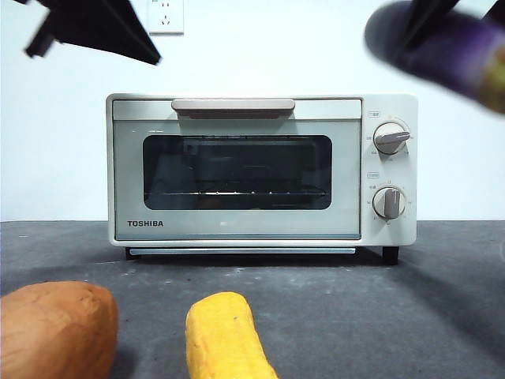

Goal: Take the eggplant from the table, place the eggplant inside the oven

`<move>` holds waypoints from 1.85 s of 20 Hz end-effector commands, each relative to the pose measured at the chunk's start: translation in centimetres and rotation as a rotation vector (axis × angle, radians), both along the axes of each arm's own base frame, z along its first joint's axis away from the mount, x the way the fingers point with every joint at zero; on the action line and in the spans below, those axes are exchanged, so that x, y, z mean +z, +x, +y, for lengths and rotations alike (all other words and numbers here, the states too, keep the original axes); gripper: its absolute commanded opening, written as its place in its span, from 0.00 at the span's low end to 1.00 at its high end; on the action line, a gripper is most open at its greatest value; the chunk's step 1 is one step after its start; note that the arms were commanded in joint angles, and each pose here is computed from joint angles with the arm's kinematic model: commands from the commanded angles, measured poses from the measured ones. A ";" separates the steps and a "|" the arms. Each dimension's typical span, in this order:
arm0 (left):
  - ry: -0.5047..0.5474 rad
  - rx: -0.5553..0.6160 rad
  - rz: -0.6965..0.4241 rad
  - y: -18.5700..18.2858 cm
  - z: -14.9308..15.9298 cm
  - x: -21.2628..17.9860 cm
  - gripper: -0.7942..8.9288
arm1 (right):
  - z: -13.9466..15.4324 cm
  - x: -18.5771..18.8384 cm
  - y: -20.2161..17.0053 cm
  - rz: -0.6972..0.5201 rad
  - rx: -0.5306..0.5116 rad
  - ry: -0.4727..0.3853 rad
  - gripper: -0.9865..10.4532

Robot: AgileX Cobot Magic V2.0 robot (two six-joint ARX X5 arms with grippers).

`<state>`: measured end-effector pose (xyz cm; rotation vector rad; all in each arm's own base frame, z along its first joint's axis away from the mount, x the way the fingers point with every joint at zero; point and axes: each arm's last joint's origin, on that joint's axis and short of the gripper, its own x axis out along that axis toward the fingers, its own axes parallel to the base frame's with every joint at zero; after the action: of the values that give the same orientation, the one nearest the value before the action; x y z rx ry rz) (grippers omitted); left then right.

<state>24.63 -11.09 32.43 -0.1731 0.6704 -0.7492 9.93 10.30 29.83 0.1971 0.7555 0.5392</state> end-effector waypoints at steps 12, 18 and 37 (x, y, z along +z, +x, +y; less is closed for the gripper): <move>0.239 -0.130 0.013 6.7 -6.5 -1.2 0.09 | -4.5 2.0 -3.7 -0.174 -0.105 0.064 0.18; 0.338 -0.210 0.198 4.6 -7.0 -2.6 0.09 | -4.4 2.1 -3.7 -0.179 -0.104 0.071 0.18; 0.361 -0.044 0.053 -3.5 -1.6 3.1 0.09 | 2.2 2.2 0.7 -0.170 0.431 0.016 0.18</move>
<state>20.95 -12.50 35.38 0.1741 0.8503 -0.6668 10.66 12.29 31.07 0.0440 0.6994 0.9162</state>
